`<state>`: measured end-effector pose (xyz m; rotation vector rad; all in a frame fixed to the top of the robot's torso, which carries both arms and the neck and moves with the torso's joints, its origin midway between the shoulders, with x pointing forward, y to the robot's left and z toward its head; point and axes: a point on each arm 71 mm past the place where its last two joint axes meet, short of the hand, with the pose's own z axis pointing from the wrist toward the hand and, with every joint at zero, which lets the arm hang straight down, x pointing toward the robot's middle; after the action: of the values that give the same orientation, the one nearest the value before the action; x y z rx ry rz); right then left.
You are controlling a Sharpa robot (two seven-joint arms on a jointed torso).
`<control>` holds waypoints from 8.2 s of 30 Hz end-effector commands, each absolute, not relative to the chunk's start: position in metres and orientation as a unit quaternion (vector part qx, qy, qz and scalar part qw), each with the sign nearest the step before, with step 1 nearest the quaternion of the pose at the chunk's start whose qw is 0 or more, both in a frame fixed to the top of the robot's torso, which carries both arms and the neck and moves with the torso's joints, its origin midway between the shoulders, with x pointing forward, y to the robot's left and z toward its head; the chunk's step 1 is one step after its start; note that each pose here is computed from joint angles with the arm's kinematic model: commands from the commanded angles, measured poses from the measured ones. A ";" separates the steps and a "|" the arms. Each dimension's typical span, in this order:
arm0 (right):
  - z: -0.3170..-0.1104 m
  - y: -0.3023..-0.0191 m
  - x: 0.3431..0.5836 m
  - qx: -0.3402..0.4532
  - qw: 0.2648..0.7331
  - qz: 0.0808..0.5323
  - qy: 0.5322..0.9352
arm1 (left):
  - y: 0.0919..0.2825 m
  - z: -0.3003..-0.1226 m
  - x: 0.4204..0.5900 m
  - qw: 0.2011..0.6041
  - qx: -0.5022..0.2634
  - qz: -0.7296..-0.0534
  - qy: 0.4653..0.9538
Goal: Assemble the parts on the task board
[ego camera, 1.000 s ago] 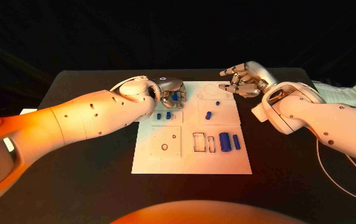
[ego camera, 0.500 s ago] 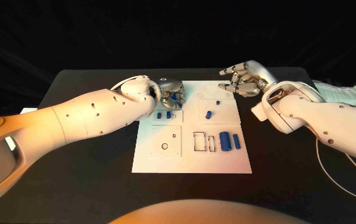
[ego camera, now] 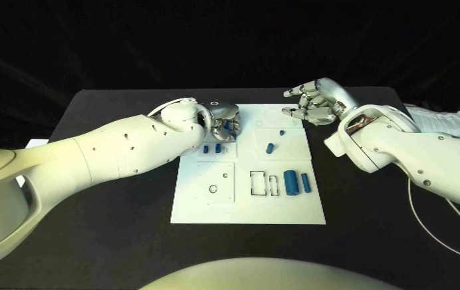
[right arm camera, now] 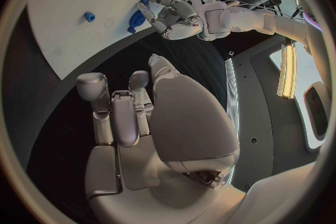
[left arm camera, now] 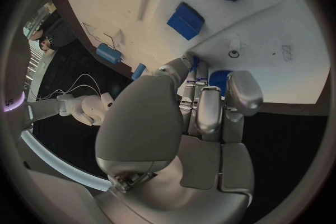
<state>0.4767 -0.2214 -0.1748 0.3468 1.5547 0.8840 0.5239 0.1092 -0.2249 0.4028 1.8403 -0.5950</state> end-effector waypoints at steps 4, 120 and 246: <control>-0.175 -0.219 0.476 0.142 0.608 0.389 0.678 | 0.107 -0.232 0.523 0.541 0.177 -0.242 0.786; -0.177 -0.221 0.476 0.144 0.607 0.387 0.679 | 0.164 -0.222 0.516 0.544 0.107 -0.222 0.802; -0.223 -0.181 0.489 -0.206 0.603 0.150 0.756 | 0.241 -0.182 0.487 0.355 -0.487 -0.593 0.533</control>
<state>0.4891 -0.1810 -0.2191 -0.4448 1.7285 0.3715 0.4879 0.2431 -0.1841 -1.2669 1.3852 -1.4980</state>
